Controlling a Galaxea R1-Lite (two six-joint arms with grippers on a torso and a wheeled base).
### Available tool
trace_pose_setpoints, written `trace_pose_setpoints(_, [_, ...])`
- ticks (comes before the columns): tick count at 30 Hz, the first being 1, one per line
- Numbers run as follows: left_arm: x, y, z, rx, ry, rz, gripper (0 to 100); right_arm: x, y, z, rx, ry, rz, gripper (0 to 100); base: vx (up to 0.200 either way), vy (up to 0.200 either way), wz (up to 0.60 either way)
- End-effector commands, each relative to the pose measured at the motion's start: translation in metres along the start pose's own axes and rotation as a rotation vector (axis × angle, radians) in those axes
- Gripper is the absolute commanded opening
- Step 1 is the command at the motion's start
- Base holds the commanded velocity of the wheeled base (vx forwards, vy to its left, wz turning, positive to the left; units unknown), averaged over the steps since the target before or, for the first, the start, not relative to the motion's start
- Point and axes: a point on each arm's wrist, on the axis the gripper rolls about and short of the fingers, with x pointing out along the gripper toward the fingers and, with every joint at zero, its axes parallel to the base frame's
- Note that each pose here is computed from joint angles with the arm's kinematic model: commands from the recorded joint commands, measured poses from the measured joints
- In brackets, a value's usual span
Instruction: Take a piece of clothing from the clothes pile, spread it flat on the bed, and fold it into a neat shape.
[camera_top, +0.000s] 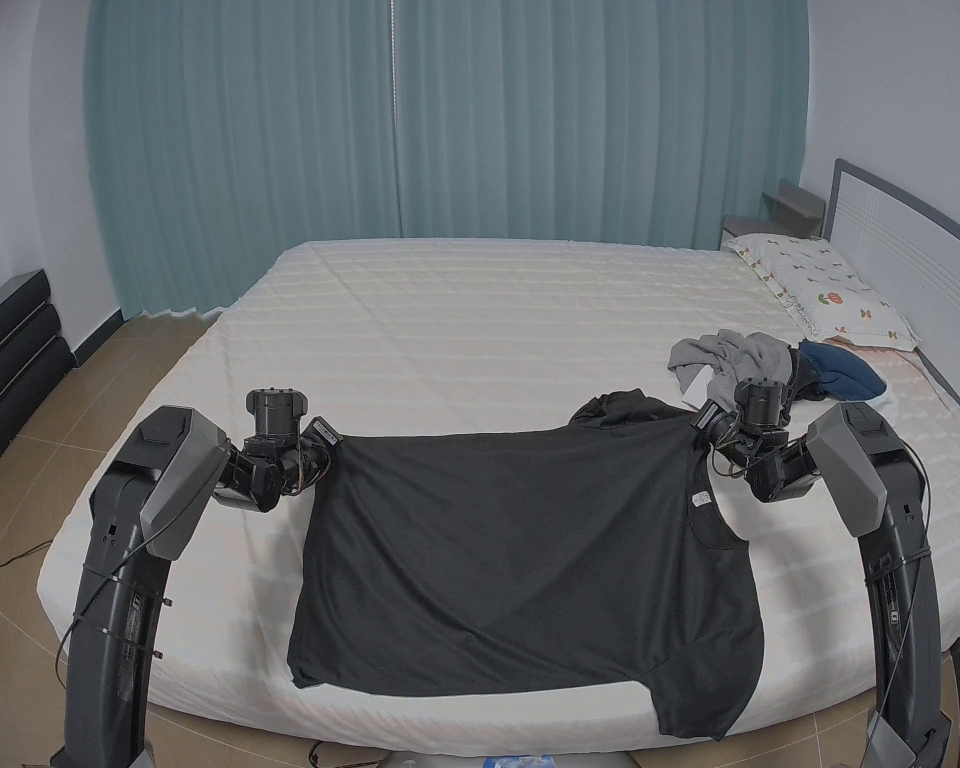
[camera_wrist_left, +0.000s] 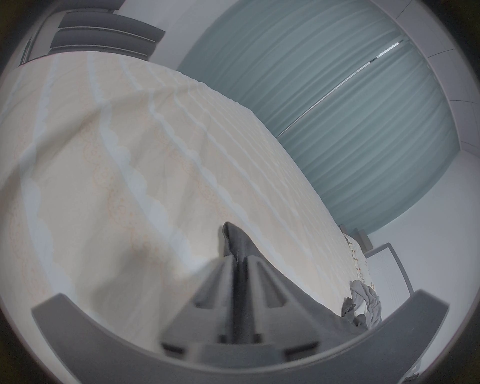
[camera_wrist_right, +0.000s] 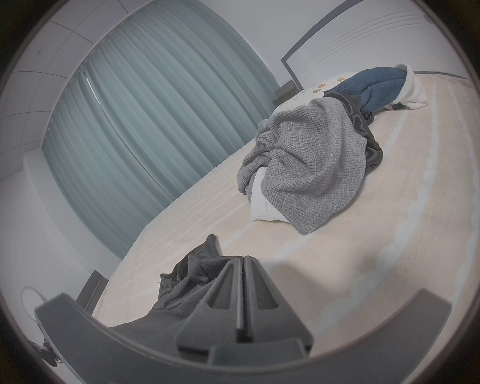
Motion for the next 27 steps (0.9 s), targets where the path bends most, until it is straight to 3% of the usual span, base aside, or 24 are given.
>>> trace_pose_setpoints(1, [0.002, -0.003, 0.005, -0.004, -0.048, -0.001, 0, 0.0, 0.001, 0.001, 0.001, -0.012, 0.005, 0, 0.0, 0.0, 0.0])
trace_pose_setpoints(7, [0.005, -0.002, 0.02, -0.021, -0.169, 0.012, 0, 0.0, 0.002, 0.006, 0.001, -0.054, 0.015, 0, 0.0, 0.0, 0.0])
trace_pose_setpoints(27, [0.009, 0.004, 0.01, -0.01, -0.142, 0.024, 0, 0.009, 0.015, 0.005, -0.008, -0.124, 0.042, 0, 0.0, 0.0, 0.0])
